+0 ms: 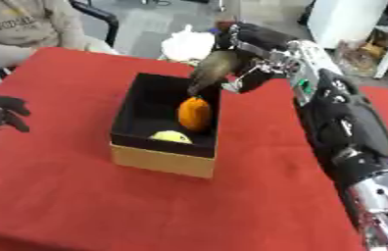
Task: Pick up objects on the table and place them in the box.
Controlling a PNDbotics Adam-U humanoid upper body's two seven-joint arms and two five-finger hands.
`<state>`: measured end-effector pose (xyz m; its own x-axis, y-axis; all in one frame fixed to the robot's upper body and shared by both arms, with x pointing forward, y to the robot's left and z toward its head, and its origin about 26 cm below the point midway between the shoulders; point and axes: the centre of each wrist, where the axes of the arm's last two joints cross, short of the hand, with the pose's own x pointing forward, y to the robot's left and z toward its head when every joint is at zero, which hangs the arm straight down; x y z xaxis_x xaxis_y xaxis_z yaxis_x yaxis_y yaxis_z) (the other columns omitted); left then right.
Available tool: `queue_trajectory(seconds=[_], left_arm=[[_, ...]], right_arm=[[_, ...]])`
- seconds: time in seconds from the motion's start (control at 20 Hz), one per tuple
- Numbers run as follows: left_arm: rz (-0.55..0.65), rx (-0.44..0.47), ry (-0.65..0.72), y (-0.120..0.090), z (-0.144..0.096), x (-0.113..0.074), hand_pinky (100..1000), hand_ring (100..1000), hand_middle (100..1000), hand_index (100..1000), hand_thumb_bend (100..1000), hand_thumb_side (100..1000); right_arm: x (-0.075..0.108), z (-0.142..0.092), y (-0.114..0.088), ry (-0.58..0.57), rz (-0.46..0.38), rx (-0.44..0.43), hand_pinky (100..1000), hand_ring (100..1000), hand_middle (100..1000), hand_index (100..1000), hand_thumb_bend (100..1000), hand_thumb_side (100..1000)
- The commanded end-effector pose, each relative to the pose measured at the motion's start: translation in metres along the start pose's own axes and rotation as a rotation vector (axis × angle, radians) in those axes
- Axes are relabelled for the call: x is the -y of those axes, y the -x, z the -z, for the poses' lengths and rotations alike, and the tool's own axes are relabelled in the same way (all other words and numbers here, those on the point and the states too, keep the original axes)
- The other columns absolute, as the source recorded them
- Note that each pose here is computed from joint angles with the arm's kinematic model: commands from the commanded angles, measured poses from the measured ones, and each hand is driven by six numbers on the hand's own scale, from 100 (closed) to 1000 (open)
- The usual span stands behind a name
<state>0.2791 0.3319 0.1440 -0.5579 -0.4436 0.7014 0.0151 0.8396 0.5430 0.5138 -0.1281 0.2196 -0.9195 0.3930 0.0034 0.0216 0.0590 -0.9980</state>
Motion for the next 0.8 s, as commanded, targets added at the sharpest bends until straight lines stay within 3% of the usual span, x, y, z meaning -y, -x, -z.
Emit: queue_trajectory(seconds=[0.05, 0.1, 0.2, 0.25, 0.4, 0.5, 0.65, 0.8], left_arm=[[0.006, 0.032, -0.034, -0.008, 0.006, -0.007, 600, 529, 600, 767, 180, 830], [0.003, 0.031, -0.037, -0.008, 0.006, -0.007, 600, 529, 600, 767, 180, 830], [-0.001, 0.031, -0.036, -0.008, 0.007, -0.007, 601, 529, 601, 768, 180, 833], [-0.002, 0.031, -0.034, -0.008, 0.007, -0.006, 601, 529, 601, 768, 181, 835], [-0.002, 0.029, -0.026, -0.008, 0.007, -0.005, 603, 531, 603, 769, 182, 842], [-0.001, 0.026, -0.021, -0.008, 0.007, -0.005, 603, 531, 603, 769, 182, 845], [0.005, 0.023, -0.011, -0.007, 0.006, -0.005, 605, 532, 605, 770, 181, 851], [0.009, 0.02, -0.003, -0.007, 0.006, -0.005, 606, 532, 605, 771, 181, 854]], right_arm=[[0.008, 0.015, -0.011, -0.057, -0.051, 0.064, 718, 607, 369, 453, 100, 123], [0.002, 0.019, -0.014, -0.078, -0.048, 0.07, 720, 613, 382, 460, 100, 129], [-0.011, 0.024, -0.02, -0.135, -0.051, 0.077, 733, 647, 471, 561, 100, 156], [-0.016, 0.026, -0.021, -0.164, -0.054, 0.078, 745, 679, 543, 675, 100, 271], [-0.032, 0.027, -0.025, -0.258, -0.066, 0.071, 761, 731, 650, 782, 100, 591], [-0.035, 0.026, -0.024, -0.283, -0.076, 0.062, 779, 768, 744, 838, 109, 738], [-0.029, 0.021, -0.019, -0.279, -0.099, 0.042, 814, 827, 835, 890, 237, 873], [-0.019, 0.015, -0.012, -0.273, -0.122, 0.024, 845, 878, 902, 922, 343, 953]])
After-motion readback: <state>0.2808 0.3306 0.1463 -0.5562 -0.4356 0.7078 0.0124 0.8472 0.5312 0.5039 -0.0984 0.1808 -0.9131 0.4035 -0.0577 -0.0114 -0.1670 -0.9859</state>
